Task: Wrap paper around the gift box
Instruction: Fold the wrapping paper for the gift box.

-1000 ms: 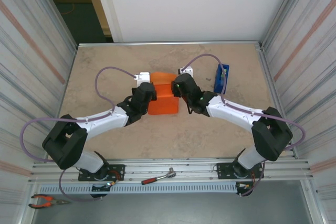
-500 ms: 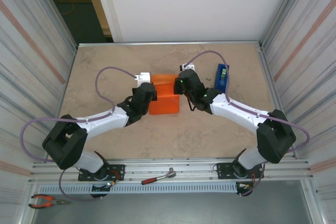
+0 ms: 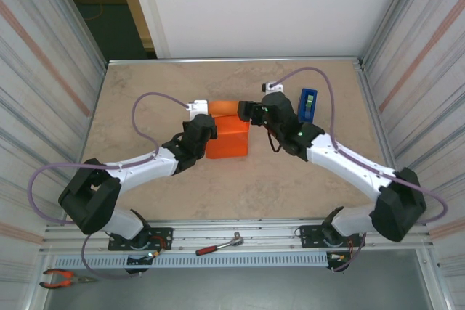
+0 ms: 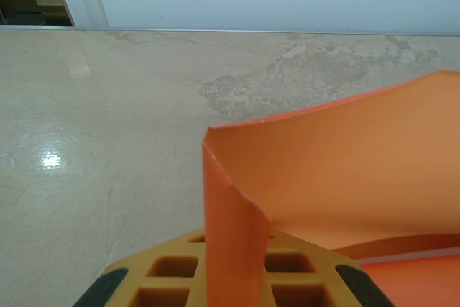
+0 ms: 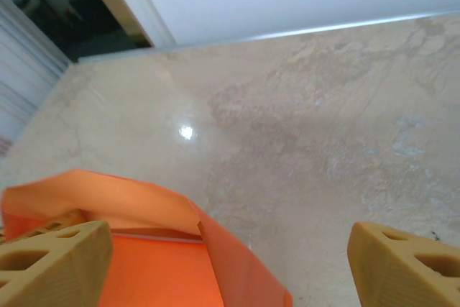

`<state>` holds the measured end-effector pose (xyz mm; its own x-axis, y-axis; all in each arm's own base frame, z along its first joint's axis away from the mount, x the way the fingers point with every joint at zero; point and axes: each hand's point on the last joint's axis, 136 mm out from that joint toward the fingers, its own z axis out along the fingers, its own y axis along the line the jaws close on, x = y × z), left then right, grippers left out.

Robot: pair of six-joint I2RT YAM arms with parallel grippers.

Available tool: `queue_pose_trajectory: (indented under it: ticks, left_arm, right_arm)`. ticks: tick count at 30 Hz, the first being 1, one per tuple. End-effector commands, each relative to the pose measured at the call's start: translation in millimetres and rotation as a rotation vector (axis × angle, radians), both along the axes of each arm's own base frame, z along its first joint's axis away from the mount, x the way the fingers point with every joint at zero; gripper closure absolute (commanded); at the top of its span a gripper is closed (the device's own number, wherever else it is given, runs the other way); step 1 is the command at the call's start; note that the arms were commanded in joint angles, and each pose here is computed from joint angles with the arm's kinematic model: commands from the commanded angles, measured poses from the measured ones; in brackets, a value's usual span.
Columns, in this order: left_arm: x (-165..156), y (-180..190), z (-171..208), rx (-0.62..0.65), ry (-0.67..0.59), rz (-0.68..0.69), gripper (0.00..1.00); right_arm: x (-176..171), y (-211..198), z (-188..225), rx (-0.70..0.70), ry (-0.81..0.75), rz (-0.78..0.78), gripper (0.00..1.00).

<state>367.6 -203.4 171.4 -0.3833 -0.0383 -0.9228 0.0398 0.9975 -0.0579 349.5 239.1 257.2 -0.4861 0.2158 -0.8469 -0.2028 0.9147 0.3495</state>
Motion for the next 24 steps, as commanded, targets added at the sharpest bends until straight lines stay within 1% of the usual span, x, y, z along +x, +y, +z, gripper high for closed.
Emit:
queue_pose_trajectory:
  ticks: [1, 7, 10, 13, 14, 18, 22, 24]
  left_arm:
    - [-7, 8, -21, 0.075, 0.058, 0.007, 0.86]
    - [-8, 9, -20, 0.075, 0.056, 0.006, 0.86]
    - [-8, 8, -19, 0.074, 0.056, 0.005, 0.86]
    - [-8, 7, -18, 0.073, 0.055, 0.004, 0.87]
    - [-8, 7, -19, 0.072, 0.056, 0.003, 0.87]
    - [-8, 7, -18, 0.071, 0.055, 0.002, 0.87]
    - [-8, 7, -19, 0.073, 0.058, 0.0, 0.87]
    - [-8, 7, -19, 0.071, 0.058, 0.0, 0.87]
  right_arm:
    - [-6, -13, 9, 0.05, -0.017, -0.039, 0.15]
    - [-10, -4, -13, 0.007, 0.028, 0.032, 0.17]
    - [-6, 7, -21, -0.015, 0.05, 0.069, 0.18]
    - [2, 14, -28, -0.029, 0.064, 0.074, 0.23]
    - [4, 17, -30, -0.033, 0.068, 0.076, 0.23]
    - [15, 19, -48, -0.056, 0.092, 0.037, 0.19]
    - [22, 20, -68, -0.057, 0.108, 0.005, 0.2]
    - [24, 14, -85, -0.087, 0.143, -0.048, 0.22]
